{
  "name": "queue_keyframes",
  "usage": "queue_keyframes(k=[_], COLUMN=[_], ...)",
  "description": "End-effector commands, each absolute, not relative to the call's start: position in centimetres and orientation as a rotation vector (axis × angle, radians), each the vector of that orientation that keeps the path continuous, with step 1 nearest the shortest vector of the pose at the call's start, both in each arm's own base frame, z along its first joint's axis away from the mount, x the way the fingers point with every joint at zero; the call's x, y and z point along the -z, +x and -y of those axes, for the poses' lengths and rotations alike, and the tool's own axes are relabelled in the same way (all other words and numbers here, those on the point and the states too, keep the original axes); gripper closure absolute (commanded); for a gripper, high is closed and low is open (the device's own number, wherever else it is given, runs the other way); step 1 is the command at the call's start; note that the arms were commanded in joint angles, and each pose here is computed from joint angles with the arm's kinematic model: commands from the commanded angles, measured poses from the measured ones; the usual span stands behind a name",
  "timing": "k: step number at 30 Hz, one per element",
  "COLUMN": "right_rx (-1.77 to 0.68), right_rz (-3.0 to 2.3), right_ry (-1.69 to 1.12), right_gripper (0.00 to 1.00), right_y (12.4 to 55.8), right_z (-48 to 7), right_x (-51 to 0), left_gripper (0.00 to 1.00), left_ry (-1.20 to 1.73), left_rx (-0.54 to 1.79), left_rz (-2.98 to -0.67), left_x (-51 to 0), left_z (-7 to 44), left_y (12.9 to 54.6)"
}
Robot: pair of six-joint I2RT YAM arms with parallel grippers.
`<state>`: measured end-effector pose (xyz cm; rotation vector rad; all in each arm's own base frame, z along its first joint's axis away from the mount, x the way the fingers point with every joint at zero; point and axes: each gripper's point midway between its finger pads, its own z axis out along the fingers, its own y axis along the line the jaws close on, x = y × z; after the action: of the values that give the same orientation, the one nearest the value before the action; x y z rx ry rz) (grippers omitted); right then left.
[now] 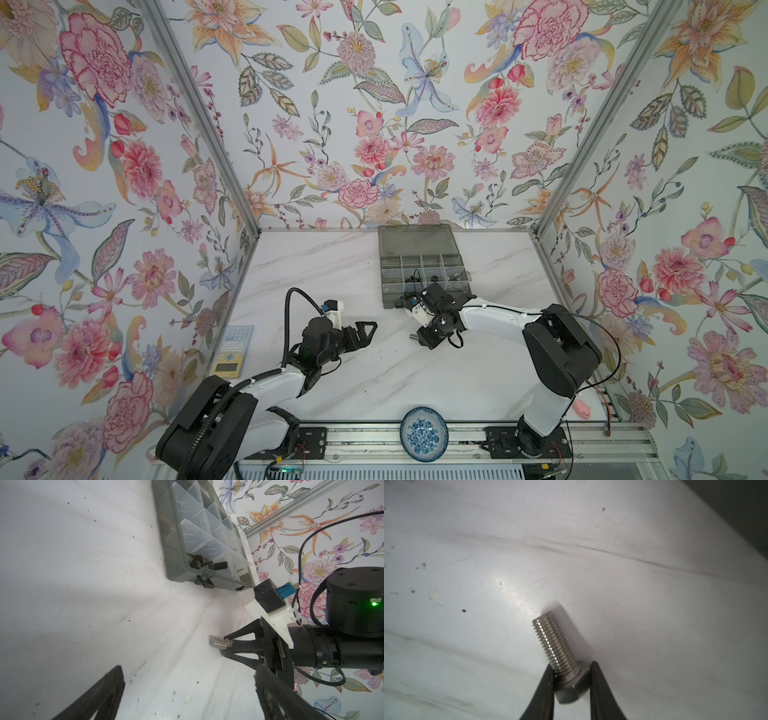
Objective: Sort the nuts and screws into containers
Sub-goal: 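Move the right gripper to the silver bolt and close on its head, then lift the silver bolt and carry it over the grey box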
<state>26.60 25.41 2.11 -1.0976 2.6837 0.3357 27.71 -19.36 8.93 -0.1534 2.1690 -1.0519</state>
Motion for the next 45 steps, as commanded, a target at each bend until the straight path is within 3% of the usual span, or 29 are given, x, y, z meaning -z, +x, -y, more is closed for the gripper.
queue_keyframes(k=[1,10,25,34,45], right_rx=[-0.341,-0.395,-0.311,-0.186,-0.119], right_rz=[-2.738,-2.657,-2.5,-2.544,-2.598], right_ry=[-1.114,-1.059,-0.808,-0.771,-0.772], right_gripper=[0.96,1.0,1.0,1.0,1.0], right_y=[25.2,26.8,36.2,40.6,42.5], right_z=[-24.7,-24.6,-18.7,-16.2,-16.0], right_x=[-1.4,-4.6,-12.2,-11.2,-8.6], left_gripper=[0.01,0.01,0.01,0.01,0.01], left_ry=[-0.161,-0.162,-0.146,-0.145,-0.152], left_rx=[1.051,1.052,1.05,1.039,1.032], left_rz=[-2.156,-2.154,-2.152,-2.152,-2.158], left_x=[-9.2,-9.2,-9.6,-9.7,-9.6], left_z=[19.0,18.9,19.2,19.0,18.9], left_y=[27.8,27.7,28.1,28.1,28.4])
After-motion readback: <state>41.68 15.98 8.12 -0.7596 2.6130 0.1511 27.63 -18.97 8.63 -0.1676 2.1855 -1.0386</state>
